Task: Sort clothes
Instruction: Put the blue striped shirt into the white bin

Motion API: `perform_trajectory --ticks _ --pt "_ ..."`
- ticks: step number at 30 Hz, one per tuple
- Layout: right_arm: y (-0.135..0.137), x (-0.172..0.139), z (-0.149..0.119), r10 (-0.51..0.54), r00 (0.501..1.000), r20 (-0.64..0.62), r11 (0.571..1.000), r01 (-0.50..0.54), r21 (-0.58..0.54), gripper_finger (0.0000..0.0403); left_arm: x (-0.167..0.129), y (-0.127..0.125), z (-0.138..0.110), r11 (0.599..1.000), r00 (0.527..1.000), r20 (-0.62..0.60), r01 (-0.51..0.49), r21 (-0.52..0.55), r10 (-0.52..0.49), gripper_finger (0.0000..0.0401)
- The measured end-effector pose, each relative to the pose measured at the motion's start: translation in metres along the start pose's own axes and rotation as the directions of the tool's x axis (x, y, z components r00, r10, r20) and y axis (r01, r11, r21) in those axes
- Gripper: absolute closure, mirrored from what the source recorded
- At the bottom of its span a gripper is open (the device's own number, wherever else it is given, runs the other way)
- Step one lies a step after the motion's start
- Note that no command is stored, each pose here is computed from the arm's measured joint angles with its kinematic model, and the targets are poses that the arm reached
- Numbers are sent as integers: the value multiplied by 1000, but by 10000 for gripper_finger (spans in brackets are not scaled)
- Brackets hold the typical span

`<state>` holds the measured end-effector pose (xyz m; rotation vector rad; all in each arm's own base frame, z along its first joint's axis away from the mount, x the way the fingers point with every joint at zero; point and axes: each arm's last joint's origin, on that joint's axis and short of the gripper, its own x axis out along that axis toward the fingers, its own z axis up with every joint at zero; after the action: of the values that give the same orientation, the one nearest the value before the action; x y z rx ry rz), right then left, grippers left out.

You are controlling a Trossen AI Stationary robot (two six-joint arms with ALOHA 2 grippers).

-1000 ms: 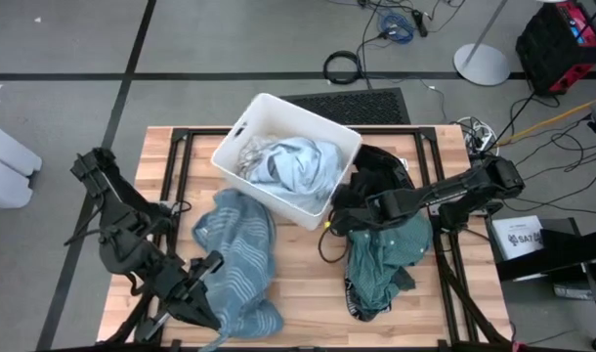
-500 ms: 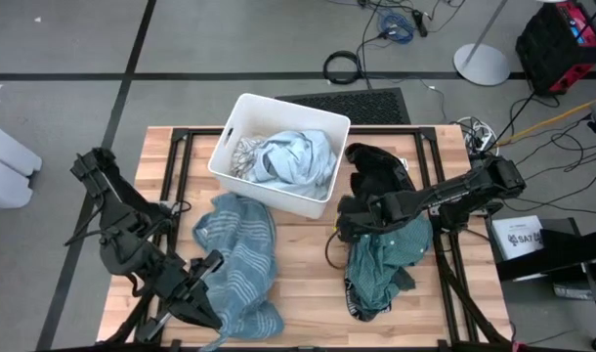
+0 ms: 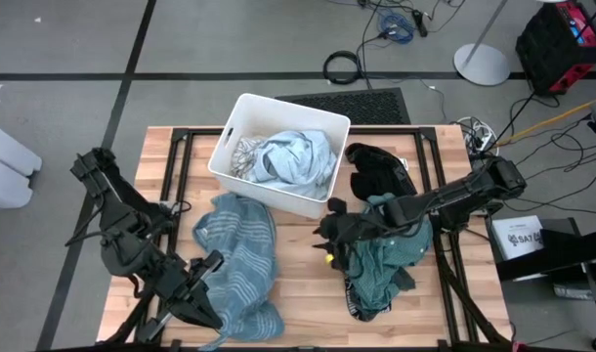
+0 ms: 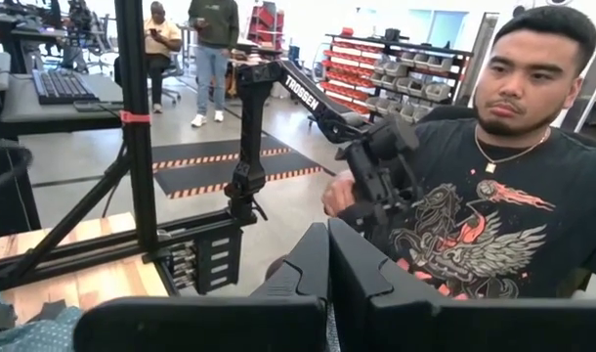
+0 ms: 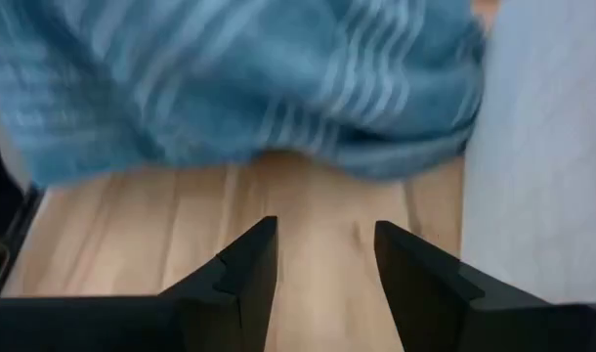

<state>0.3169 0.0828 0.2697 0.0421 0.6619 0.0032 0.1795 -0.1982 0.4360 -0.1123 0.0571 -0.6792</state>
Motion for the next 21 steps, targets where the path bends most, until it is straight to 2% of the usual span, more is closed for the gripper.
perform_trajectory --ticks 4,9,13,17,21 --pt "-7 1 4 -109 993 45 994 109 -4 243 0 0 -1 1000 1000 -5 -1 1 1 401" --pt "-17 1 6 -262 962 71 965 262 8 243 0 0 -3 1000 1000 -30 -4 5 4 401" --pt "-24 1 6 -339 938 75 941 338 19 243 0 0 -3 1000 1000 -30 -4 5 4 401" --pt "-33 2 2 -376 926 23 926 375 47 243 0 0 -3 1000 1000 -30 -4 5 4 401" --pt "-43 2 -3 -479 878 -21 876 479 51 243 0 0 -3 1000 999 -32 -4 5 4 401"
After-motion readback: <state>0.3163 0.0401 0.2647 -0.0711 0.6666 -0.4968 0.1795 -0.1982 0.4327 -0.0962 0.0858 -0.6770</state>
